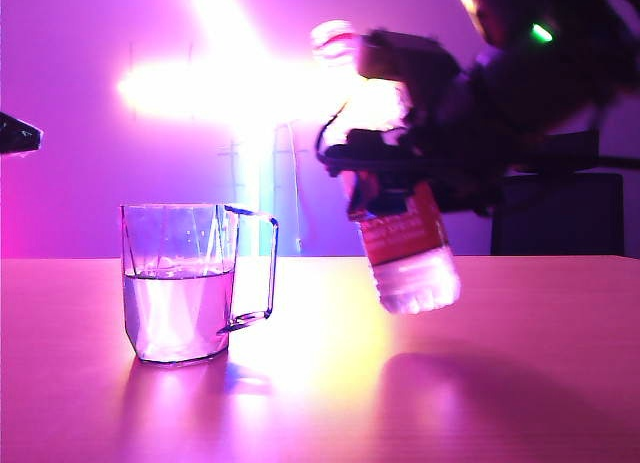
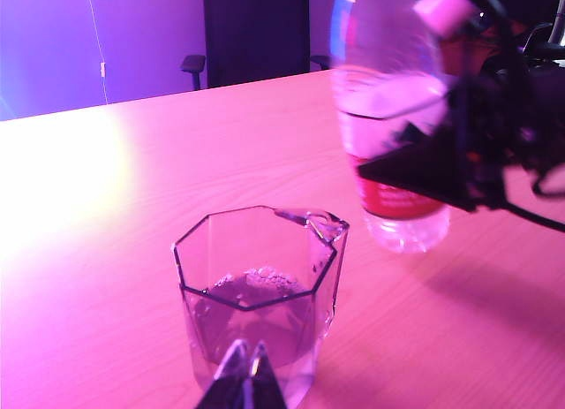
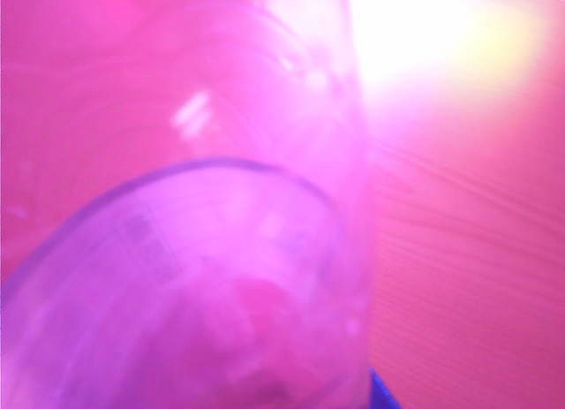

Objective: Pick up the mineral water bottle on the table and pour water into the mug until it's half full.

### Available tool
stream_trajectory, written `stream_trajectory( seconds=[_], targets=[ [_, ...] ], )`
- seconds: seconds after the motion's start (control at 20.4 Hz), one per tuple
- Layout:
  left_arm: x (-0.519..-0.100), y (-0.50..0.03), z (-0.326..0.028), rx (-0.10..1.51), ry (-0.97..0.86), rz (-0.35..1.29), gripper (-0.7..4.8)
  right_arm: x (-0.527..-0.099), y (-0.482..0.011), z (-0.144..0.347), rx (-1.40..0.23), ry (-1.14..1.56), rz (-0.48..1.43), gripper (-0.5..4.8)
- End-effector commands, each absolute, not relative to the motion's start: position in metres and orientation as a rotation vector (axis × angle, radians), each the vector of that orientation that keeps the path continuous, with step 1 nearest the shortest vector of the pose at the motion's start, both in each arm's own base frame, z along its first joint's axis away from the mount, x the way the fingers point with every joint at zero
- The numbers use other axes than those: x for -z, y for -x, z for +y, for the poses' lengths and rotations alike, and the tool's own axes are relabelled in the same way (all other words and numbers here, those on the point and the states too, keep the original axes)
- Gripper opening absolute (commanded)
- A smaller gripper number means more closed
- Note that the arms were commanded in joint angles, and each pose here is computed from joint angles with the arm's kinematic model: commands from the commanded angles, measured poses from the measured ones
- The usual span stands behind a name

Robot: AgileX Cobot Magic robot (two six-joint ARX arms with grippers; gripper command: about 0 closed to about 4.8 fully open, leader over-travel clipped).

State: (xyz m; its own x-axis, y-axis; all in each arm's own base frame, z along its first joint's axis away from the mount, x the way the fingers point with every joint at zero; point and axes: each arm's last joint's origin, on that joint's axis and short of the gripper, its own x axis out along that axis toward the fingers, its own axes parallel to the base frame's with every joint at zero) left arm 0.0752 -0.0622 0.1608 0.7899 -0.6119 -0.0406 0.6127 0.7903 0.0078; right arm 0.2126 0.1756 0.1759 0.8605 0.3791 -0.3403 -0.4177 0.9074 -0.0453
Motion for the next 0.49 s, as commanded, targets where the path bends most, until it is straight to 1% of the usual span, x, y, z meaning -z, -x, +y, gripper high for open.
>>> stream_trajectory(
  seconds=[0.05,0.29,0.49],
  targets=[
    [-0.163,-0.075,-0.062,0.659,-0.013,0.023,-0.02,-0.177,-0.205,0.164,-0.404,-0.091,0.157,2.60],
    [-0.163,-0.075,-0.062,0.659,-0.013,0.023,-0.02,-0.156,-0.193,0.152,-0.389,-0.100,0.200,2.60],
    [-0.163,-0.075,-0.062,0.662,-0.013,0.023,-0.02,-0.148,-0.194,0.154,-0.394,-0.113,0.205,2.60]
  ],
)
